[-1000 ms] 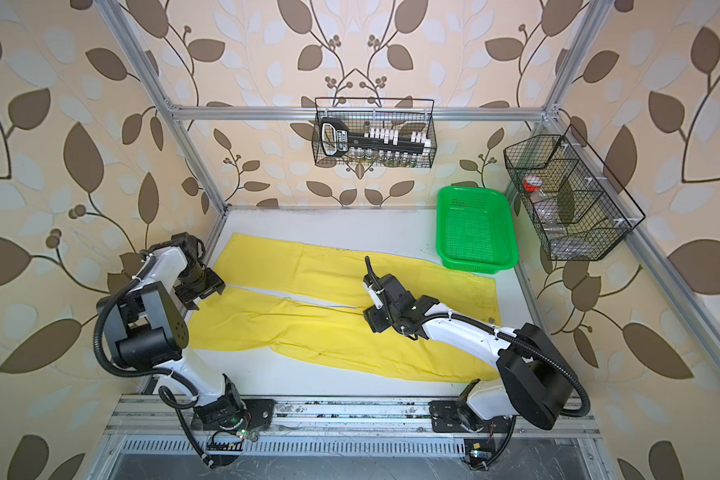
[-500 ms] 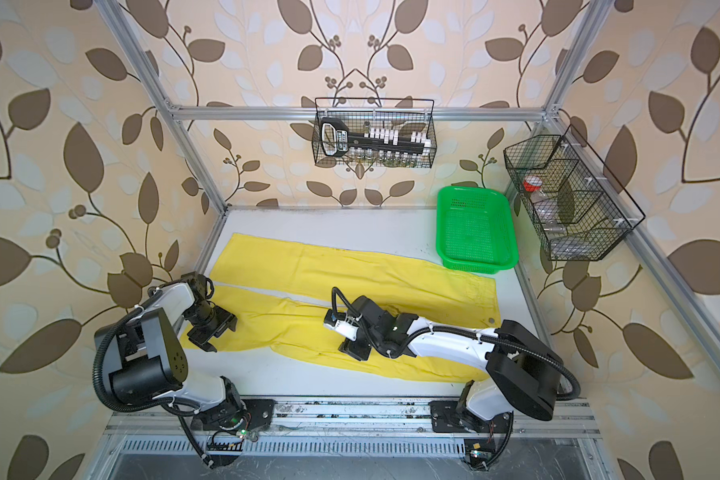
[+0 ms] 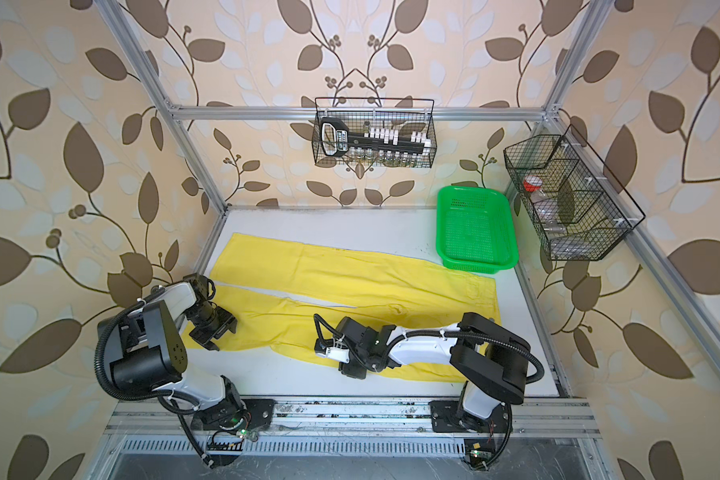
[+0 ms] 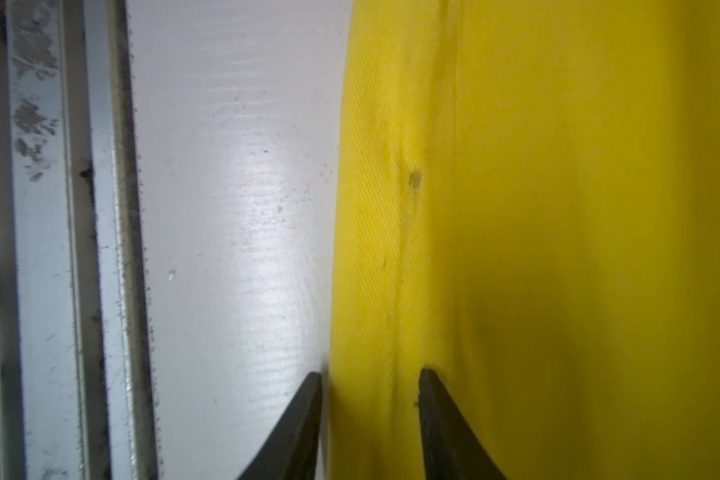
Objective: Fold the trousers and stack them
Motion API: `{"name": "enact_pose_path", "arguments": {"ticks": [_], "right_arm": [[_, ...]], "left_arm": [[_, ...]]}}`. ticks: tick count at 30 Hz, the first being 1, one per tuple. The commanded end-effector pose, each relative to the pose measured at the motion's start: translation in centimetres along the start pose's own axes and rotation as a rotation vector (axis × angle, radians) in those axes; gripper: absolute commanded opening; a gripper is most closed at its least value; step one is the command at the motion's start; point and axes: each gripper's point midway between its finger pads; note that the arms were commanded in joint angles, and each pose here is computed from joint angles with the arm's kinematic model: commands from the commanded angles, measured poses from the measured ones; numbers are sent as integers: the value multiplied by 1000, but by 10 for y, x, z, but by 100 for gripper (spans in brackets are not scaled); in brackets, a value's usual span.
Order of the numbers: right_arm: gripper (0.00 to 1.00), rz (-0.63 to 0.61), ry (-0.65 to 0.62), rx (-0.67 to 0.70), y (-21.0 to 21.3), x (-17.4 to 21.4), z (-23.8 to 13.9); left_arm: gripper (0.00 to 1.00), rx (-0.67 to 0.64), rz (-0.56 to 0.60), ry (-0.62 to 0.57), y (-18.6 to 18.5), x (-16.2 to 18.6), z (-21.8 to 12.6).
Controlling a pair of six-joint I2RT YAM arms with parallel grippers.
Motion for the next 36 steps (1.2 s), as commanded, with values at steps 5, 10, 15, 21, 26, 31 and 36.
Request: {"name": "enact_pose_path", "arguments": {"ticks": [5,10,15,21,26,31,36], "right_arm": [[23,-121,17,-71,35,12,-1],[18,-194,17,-103,51,14,-6],[15,-197,37,-99,54,14,-4],[25,10,-186,-37,12,-46,-40],[25,77,-157,22,-26,-45,-28],[25,164,-105,102,-61,-40,-14],[25,228,-103,117,-76,-31,-11]], "left_arm": [[59,-73,10,-58,6,-26,9],[59,-109,41,-64,6,-37,10],[61,-122,65,-91,6,-45,2],[68,-66,72,-111,-3,-41,-19],[70,-11,143,-148,-21,-20,-57],[69,95,242,-111,-55,31,-73],[61,158,384,-62,-96,89,-72]]}}
Point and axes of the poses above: each gripper's point midway between its finger pads, its own z axis out along the fingers, its own y axis along the line the jaws close on, x = y × z, and after that the axes turned 6 degrees about z, right-handed
